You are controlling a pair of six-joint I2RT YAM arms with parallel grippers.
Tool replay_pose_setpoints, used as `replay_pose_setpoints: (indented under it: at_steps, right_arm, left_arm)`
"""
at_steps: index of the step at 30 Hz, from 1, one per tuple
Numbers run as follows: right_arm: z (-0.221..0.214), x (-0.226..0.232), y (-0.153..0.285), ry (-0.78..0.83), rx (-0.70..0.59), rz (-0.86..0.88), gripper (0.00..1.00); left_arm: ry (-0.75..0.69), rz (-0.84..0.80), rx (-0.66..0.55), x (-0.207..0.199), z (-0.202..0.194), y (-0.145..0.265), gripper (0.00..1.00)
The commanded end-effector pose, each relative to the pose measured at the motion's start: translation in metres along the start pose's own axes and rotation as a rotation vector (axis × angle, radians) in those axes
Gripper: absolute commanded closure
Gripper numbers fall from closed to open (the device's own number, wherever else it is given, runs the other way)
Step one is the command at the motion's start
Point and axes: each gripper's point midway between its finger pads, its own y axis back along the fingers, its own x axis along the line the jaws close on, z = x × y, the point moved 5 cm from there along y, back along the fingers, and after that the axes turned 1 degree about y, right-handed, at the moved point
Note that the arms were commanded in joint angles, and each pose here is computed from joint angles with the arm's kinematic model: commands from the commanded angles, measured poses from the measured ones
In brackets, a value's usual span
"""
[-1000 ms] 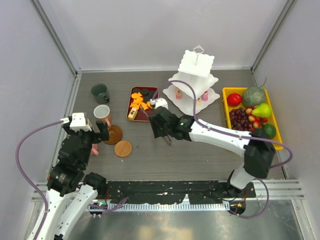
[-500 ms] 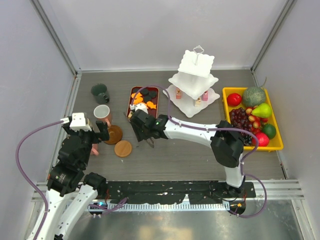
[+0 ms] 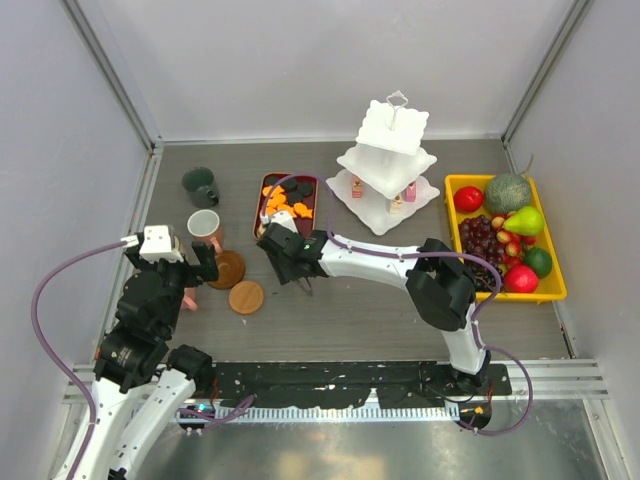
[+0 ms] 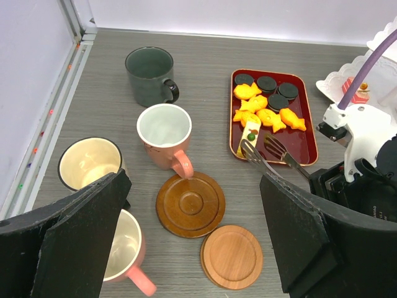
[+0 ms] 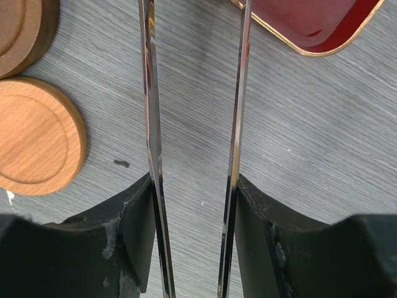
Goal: Serve the afternoon tea
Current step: Pick up the desert from the tray.
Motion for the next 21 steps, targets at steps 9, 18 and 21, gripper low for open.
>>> replay_pose_setpoints:
  at_steps: [9,18,21]
  right_arm:
    - [0.016,-0.042,0.029,-0.024,-0.082,-0.123,0.47]
    - [0.016,-0.057,0.042,-0.011,-0.098,-0.169,0.47]
    - [0.017,-0.059,0.045,-0.007,-0.103,-0.176,0.47]
  left_arm:
    - [0.012,-0.002,-0.055,0.0,0.01,0.0,0.01]
    - [0.01,0.0,-0.054,0.0,0.009,0.0,0.01]
    - [0.009,0.002,-0.053,0.0,0.009,0.0,0.01]
